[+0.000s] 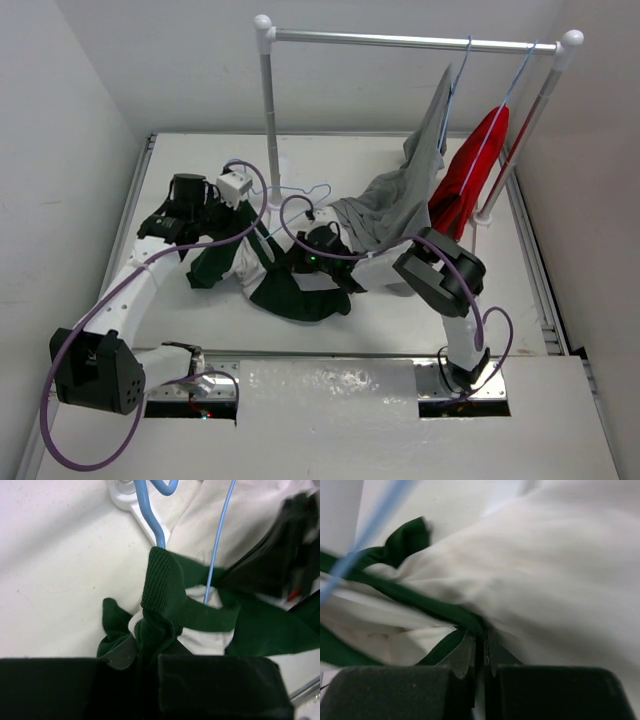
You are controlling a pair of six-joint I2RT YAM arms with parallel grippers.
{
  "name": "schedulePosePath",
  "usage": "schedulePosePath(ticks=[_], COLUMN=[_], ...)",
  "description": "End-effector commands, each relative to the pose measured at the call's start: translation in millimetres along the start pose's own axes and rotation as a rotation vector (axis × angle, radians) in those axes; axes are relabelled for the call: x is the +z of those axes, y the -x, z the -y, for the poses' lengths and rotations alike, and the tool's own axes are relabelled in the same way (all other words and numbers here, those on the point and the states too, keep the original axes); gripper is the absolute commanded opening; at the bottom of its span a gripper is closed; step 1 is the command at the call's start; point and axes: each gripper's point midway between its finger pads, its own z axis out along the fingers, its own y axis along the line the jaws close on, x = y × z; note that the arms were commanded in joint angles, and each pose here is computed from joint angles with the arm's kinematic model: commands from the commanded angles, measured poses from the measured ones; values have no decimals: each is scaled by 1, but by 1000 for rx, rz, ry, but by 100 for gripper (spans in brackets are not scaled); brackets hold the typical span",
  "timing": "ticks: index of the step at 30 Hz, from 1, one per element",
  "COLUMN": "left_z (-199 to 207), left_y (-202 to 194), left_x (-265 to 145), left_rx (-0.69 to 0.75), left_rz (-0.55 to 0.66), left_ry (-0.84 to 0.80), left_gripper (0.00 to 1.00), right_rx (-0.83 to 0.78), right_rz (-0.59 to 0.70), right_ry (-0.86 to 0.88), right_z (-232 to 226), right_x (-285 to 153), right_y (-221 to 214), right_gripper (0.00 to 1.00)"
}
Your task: Place the t-shirt on the hanger
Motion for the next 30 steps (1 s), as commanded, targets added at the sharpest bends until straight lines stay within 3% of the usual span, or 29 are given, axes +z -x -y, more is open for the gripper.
schedulePosePath(ticks=[1,2,8,13,15,18,26,30], left_z=[-19,-28,-48,-24,-28,-50,-91,-71], left_y=[36,32,-3,-35,-45,-53,-52,-42], left_x=[-30,-35,-69,-74,-73,-64,-50,-35], left_rx=[56,89,212,358,415,391,410,491], left_rz=[113,112,61,-21,-54,-95,-130,-151], left_ry=[48,40,-30,-159,-151,-48,171,144], left_gripper=[0,0,0,0,0,0,0,0], right_rx=[79,110,122,51,16,-73,-532,-817], right_rz=[122,188,322,377,404,449,442,317], right_ry=[-85,-111,-303,-371,-394,-434,-607,-678], right_z=[41,56,126,134,133,123,70,43], right_x=[-30,-44,-102,-116,-121,-131,-146,-126], right_y=[35,61,103,126,138,161,200,189], right_gripper=[0,0,0,0,0,0,0,0])
